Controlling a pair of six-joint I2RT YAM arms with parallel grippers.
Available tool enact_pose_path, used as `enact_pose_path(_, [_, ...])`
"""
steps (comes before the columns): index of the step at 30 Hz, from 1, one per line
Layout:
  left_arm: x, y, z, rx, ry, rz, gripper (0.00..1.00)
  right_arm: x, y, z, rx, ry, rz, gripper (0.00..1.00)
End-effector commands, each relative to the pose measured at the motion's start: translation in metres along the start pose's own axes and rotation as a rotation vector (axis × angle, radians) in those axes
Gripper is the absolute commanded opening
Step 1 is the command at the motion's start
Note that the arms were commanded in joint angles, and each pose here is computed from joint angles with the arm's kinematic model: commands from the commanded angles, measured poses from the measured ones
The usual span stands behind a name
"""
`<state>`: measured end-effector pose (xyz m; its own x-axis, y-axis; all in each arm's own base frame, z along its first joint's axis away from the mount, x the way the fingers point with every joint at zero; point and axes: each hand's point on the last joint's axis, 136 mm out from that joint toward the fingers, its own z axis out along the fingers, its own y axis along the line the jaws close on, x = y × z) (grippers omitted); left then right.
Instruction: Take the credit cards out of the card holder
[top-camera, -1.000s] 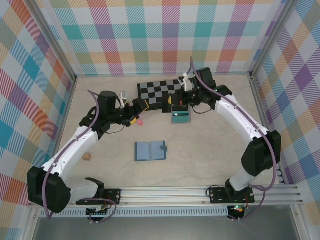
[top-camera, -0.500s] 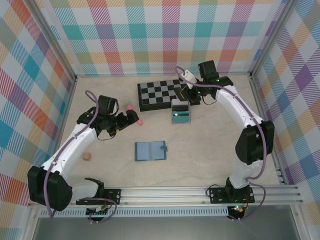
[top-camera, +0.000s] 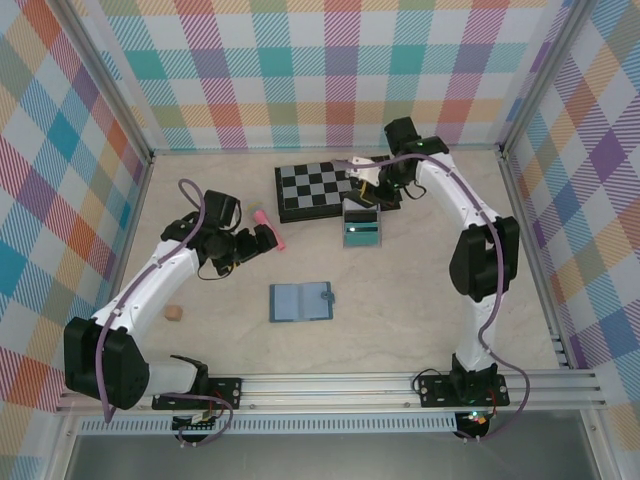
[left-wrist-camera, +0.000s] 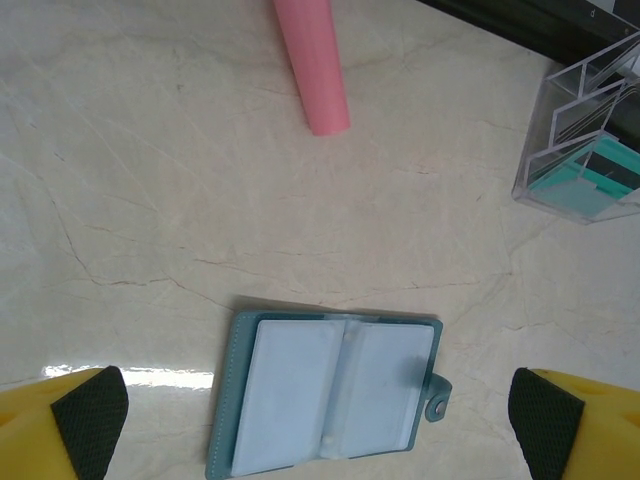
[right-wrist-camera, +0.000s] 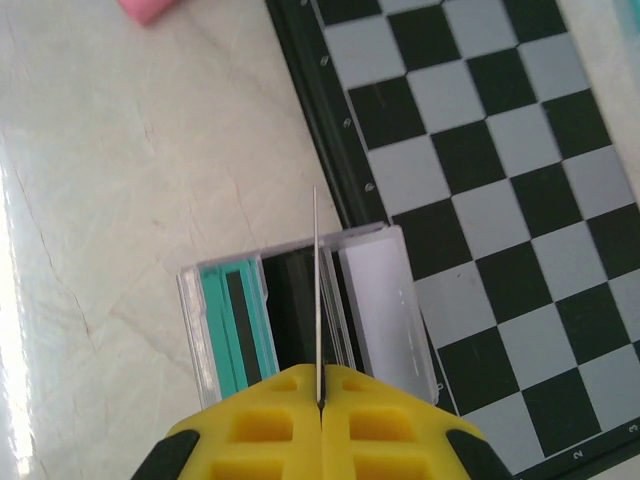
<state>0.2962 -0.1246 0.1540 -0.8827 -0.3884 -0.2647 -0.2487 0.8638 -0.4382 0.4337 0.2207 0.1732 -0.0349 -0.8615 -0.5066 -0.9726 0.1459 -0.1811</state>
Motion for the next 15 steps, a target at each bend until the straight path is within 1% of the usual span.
enact_pose_path(1, [-0.004,0.001,-0.002,0.001,0.001,0.009,1.00,0.002,0.005,0.005,-0.028,0.038,-0.103,0.00])
enact_pose_path(8, [-0.001,0.002,0.004,-0.001,0.024,0.000,1.00,0.018,0.004,0.026,-0.041,0.142,-0.163,0.00])
enact_pose_path(15, [0.001,0.002,0.006,0.001,0.038,-0.010,1.00,0.028,0.006,0.038,-0.037,0.183,-0.166,0.00])
